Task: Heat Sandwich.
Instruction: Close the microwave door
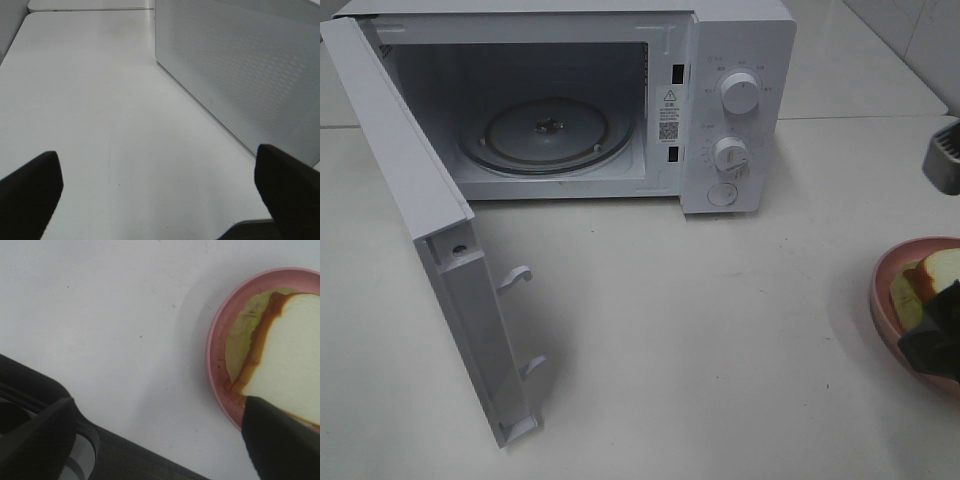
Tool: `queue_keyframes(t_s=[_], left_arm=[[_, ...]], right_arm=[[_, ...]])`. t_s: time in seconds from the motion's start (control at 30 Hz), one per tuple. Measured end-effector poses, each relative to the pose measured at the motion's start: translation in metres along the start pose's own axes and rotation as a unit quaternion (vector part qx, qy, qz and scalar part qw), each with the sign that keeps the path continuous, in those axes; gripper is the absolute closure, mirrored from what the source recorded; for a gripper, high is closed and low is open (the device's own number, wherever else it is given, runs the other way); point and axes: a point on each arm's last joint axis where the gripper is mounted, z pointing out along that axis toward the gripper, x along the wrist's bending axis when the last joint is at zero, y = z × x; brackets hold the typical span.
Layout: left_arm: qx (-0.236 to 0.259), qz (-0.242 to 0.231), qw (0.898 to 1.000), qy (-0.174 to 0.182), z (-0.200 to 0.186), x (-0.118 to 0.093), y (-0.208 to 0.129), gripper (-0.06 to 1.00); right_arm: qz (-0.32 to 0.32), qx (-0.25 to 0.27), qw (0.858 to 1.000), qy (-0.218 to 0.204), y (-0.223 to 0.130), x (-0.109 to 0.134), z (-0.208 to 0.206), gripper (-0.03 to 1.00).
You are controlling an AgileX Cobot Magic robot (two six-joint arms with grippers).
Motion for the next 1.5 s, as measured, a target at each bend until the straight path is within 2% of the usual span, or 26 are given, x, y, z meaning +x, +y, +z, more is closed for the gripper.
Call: queue_keyframes(t_s=[0.3,0.67,0.83,0.87,1.13,1.3,1.43,1.5], left_arm=[[0.000,0.000,1.000,0.000,0.000,0.000,0.000,-0.02],[0.000,0.000,1.000,0.000,0.000,0.000,0.000,-0.02],[0.000,0.000,1.000,0.000,0.000,0.000,0.000,-0.02],[0.000,0.000,1.000,0.000,0.000,0.000,0.000,-0.02],[0.000,0.000,1.000,0.000,0.000,0.000,0.000,-0.02],[0.000,0.000,1.000,0.000,0.000,0.000,0.000,-0.02],[0.000,0.000,1.000,0.000,0.000,0.000,0.000,-0.02],[0.000,0.000,1.000,0.000,0.000,0.000,0.000,-0.02]], right_arm=[[0.016,-0.032,0.999,-0.002,-0.023,-0.008,-0.028,0.17],[0.055,-0.103,0.993,-0.011,-0.065,-0.022,-0.063,0.19],[0.077,-0.145,0.986,-0.022,-0.082,-0.026,-0.074,0.20],[0.087,-0.166,0.982,-0.023,-0.089,-0.025,-0.078,0.20],[0.128,-0.195,0.972,-0.035,-0.112,-0.020,-0.068,0.20],[0.158,-0.233,0.958,-0.056,-0.120,-0.018,-0.072,0.20],[0.172,-0.242,0.954,-0.053,-0.122,-0.016,-0.069,0.20],[0.189,-0.258,0.946,-0.051,-0.123,-0.012,-0.067,0.20]])
